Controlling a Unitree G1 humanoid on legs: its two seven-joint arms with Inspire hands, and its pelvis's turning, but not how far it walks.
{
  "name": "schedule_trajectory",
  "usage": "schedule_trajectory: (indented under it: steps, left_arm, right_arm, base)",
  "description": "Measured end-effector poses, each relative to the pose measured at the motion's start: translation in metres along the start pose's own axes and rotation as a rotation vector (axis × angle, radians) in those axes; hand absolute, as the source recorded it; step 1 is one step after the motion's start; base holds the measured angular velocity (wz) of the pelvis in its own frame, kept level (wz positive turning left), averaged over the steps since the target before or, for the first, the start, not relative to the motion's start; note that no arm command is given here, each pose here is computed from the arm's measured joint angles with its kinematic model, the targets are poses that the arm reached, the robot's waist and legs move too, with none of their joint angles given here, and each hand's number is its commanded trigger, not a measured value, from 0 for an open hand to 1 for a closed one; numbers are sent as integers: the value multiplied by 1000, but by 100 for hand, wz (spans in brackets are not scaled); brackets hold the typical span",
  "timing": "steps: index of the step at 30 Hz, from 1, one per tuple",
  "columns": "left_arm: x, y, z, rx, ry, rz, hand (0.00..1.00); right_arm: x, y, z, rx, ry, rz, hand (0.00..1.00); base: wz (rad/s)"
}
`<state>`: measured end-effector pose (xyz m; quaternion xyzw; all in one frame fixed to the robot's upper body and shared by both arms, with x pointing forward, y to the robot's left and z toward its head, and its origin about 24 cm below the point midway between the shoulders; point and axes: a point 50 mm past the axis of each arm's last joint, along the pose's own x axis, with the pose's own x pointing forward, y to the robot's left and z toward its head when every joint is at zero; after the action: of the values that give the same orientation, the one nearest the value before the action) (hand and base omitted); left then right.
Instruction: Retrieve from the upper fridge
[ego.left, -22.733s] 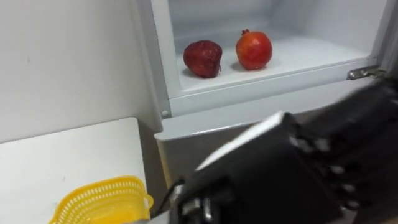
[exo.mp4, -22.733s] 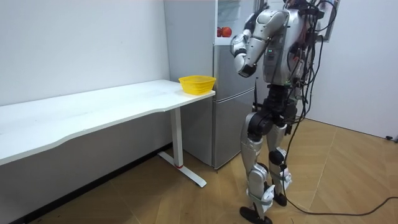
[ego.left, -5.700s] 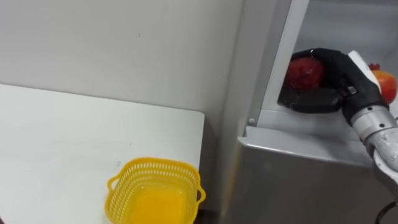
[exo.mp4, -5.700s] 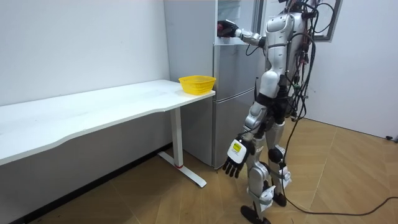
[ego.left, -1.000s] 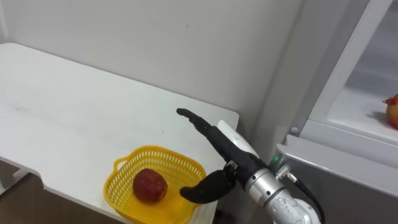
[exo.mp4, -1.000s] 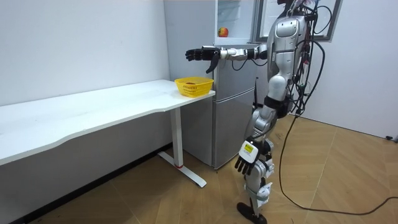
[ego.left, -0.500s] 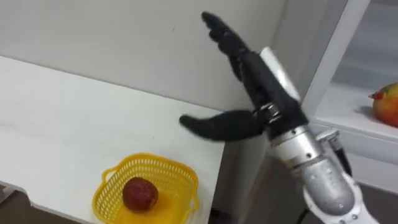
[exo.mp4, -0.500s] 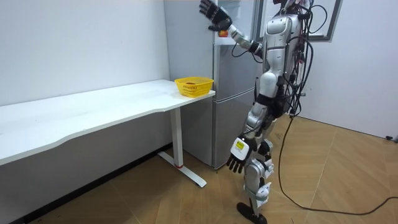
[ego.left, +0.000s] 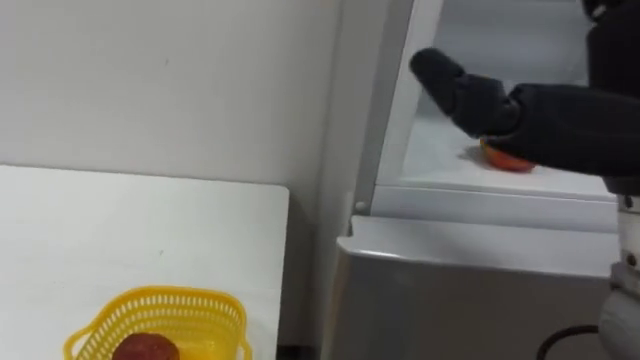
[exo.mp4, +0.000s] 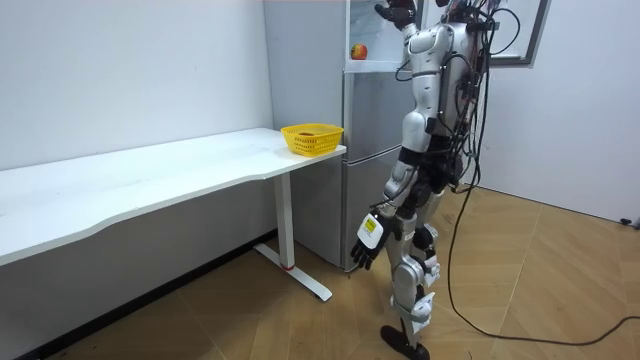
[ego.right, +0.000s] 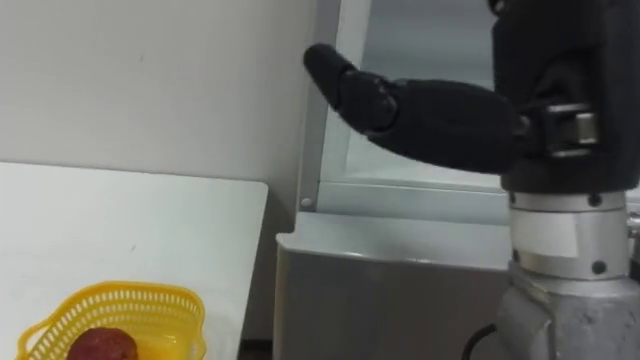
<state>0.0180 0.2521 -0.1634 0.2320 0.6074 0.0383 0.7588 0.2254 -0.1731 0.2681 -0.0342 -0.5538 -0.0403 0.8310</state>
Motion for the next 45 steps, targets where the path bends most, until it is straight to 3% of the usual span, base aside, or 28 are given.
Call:
schedule_trajectory:
  steps: [10, 28, 45]
  left_arm:
    - [-2, -4, -9, -32, 21, 5, 0]
    - [-2, -4, -6, -31, 15, -4, 0]
    - [-2, -3, -5, -17, 10, 5, 0]
  right_arm:
    - [-15, -28, -1, -131, 14, -152, 0]
    - [-46, -47, -54, -221, 330, -160, 0]
    - [-42, -56, -70, -277, 376, -180, 0]
  base:
    - [-8]
    - [0]
    - [2]
